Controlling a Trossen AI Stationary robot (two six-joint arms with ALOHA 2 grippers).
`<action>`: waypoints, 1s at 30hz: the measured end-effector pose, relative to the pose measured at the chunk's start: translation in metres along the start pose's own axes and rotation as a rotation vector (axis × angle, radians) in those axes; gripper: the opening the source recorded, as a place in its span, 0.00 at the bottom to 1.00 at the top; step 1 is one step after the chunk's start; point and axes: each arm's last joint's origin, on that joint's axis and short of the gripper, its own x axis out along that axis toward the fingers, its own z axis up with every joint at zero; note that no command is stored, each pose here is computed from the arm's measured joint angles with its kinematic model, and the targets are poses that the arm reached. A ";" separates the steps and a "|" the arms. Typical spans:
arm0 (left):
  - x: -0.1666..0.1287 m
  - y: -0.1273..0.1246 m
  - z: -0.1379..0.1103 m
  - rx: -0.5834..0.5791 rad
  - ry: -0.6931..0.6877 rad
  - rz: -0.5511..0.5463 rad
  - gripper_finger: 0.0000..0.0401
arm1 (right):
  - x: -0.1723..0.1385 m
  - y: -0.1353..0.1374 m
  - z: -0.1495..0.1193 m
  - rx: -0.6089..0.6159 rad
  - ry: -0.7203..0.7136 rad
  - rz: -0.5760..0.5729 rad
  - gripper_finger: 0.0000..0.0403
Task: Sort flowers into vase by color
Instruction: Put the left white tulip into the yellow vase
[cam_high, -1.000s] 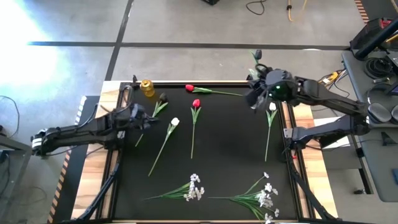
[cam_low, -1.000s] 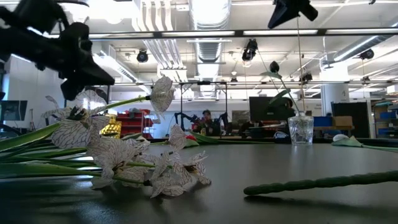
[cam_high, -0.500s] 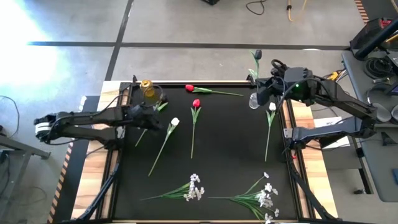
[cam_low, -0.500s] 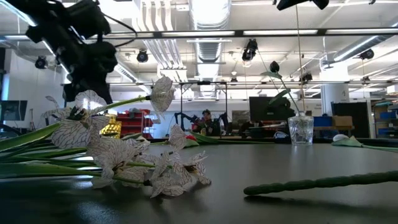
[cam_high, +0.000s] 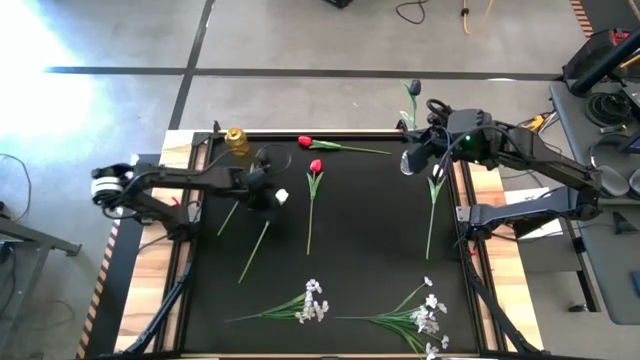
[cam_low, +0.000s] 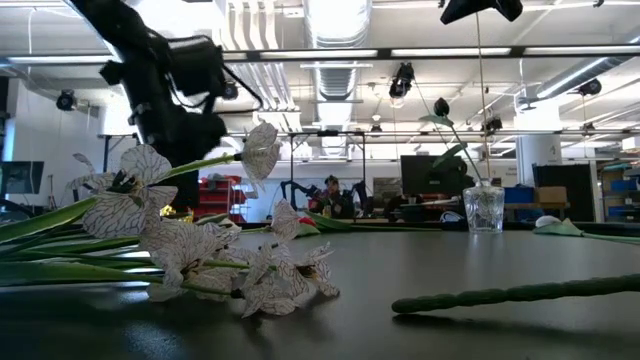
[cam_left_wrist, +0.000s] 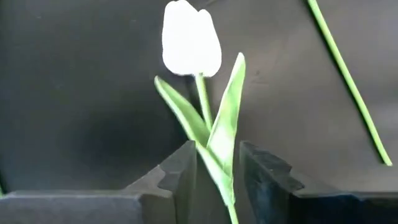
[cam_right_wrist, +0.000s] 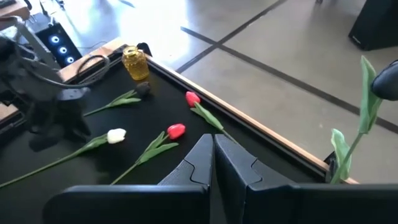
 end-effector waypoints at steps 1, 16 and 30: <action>0.003 -0.002 0.003 0.009 0.006 0.004 0.30 | 0.000 0.000 0.000 0.000 0.001 0.003 0.02; 0.035 -0.009 0.015 0.038 0.135 0.098 0.19 | 0.007 0.003 0.000 0.008 0.021 0.001 0.02; -0.025 -0.010 0.024 0.037 -0.102 0.087 0.00 | 0.008 0.003 0.000 0.018 0.019 0.002 0.02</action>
